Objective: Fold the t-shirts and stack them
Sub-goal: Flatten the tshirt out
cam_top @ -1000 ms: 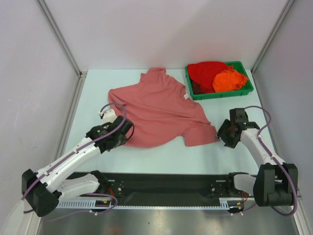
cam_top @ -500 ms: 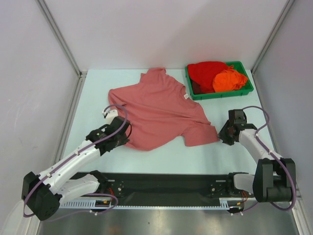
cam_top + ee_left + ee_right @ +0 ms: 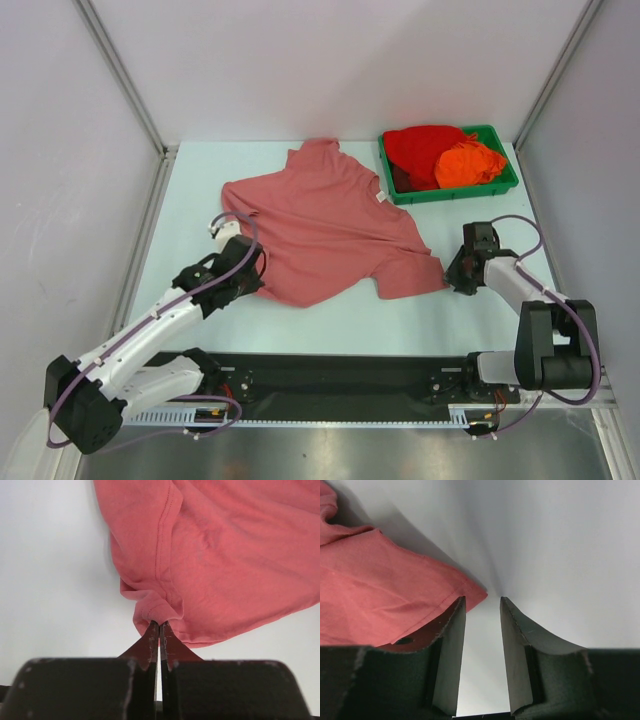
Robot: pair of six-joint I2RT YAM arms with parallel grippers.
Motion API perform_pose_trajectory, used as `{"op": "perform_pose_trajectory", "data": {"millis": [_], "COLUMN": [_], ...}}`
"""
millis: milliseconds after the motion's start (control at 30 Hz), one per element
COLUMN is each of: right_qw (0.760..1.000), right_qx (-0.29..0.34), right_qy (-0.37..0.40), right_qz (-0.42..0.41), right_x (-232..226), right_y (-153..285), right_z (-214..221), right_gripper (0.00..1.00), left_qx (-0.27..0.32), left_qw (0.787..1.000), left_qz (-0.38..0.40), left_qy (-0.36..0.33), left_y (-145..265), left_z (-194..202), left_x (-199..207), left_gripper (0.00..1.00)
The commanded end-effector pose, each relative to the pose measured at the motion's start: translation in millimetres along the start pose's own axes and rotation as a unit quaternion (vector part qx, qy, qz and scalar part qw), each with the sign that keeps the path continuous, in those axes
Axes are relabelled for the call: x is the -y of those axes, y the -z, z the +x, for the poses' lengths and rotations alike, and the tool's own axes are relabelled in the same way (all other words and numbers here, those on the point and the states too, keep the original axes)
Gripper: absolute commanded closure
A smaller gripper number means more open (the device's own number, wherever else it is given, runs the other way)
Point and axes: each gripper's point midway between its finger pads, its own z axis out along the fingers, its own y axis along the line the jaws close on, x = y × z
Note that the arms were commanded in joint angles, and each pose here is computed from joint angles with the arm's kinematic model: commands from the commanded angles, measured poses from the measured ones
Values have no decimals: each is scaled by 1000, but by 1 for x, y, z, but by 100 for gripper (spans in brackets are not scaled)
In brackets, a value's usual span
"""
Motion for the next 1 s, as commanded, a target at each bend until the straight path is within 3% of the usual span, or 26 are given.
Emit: {"op": "perform_pose_trajectory", "data": {"millis": [0, 300, 567, 800, 967], "right_qw": [1000, 999, 998, 992, 968], "right_qx": [21, -4, 5, 66, 171], "right_qy": [14, 22, 26, 48, 67], "right_qz": [-8, -23, -61, -96, -173], "right_x": [-5, -10, -27, -55, -94], "right_y": [-4, -14, -4, 73, 175], "right_z": [-14, -5, -14, -54, -104], "right_gripper": [62, 69, 98, 100, 100], "left_qx": [10, 14, 18, 60, 122], "left_qw": [1000, 1000, 1000, 998, 991], "left_qz": [13, 9, 6, -7, -6], "left_qy": [0, 7, 12, 21, 51], "left_y": [2, 4, 7, 28, 71], "left_z": [-5, -9, -15, -49, -97], "left_x": [2, -1, -3, -12, -20], "left_gripper": [100, 100, 100, 100, 100]}}
